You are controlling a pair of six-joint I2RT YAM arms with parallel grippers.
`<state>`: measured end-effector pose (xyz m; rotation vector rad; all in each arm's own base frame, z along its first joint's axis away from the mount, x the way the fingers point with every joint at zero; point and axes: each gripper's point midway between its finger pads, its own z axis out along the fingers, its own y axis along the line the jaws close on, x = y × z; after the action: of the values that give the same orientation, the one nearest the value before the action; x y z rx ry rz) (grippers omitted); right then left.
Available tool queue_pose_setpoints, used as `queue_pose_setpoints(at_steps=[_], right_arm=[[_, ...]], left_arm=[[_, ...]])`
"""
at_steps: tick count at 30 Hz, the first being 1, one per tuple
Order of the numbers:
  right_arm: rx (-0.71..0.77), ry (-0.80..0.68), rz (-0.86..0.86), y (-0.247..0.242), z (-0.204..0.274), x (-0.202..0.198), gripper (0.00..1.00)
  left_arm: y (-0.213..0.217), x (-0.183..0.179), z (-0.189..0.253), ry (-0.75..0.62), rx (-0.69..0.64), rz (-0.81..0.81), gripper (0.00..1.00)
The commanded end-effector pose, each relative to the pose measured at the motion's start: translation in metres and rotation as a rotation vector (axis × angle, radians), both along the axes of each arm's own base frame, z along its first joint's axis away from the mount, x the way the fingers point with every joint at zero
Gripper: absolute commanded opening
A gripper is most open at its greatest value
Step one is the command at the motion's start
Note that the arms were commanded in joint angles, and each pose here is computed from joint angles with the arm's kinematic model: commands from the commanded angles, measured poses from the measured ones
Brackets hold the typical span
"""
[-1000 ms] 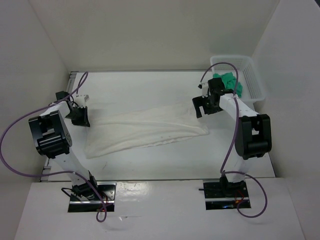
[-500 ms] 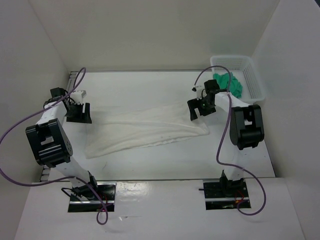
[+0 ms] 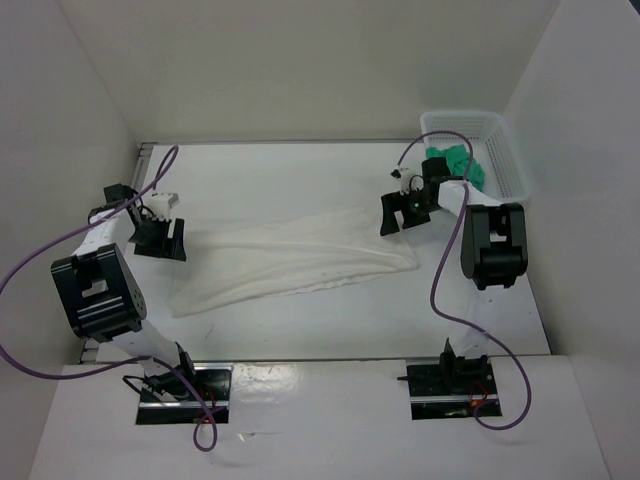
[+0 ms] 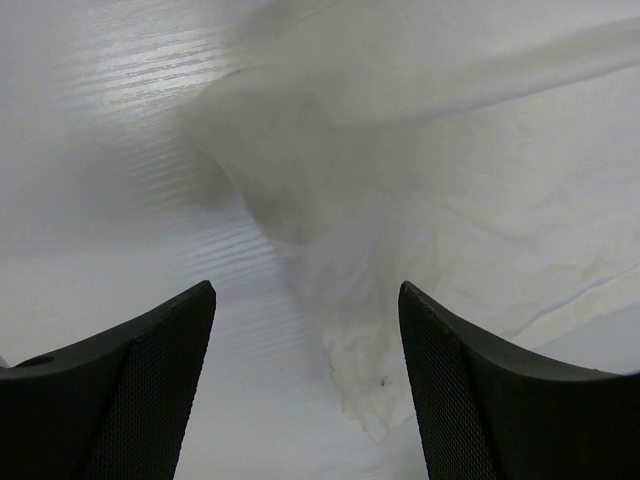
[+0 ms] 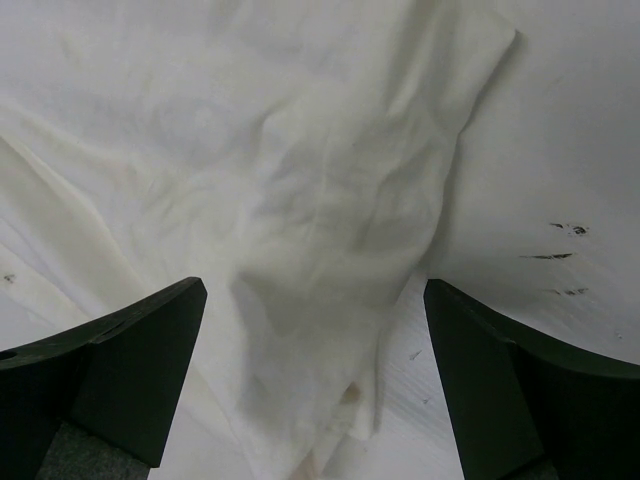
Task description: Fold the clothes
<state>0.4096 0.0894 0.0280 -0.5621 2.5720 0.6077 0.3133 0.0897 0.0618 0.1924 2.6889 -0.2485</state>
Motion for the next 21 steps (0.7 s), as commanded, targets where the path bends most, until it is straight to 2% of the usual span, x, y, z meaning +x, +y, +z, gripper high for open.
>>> queue_pose_setpoints(at_steps=[1, 13, 21], right_arm=[[0.036, 0.16, 0.034, 0.004, -0.034, -0.033, 0.99], [0.085, 0.265, 0.078, 0.011, -0.033, -0.061, 0.94], [0.065, 0.357, 0.078, 0.007, -0.044, -0.093, 0.84]], left_arm=[[-0.001, -0.006, 0.009, -0.018, 0.011, -0.037, 0.81], [0.006, -0.011, 0.016, -0.003, 0.057, -0.053, 0.81], [0.006, -0.015, 0.02, 0.0, 0.068, -0.059, 0.81]])
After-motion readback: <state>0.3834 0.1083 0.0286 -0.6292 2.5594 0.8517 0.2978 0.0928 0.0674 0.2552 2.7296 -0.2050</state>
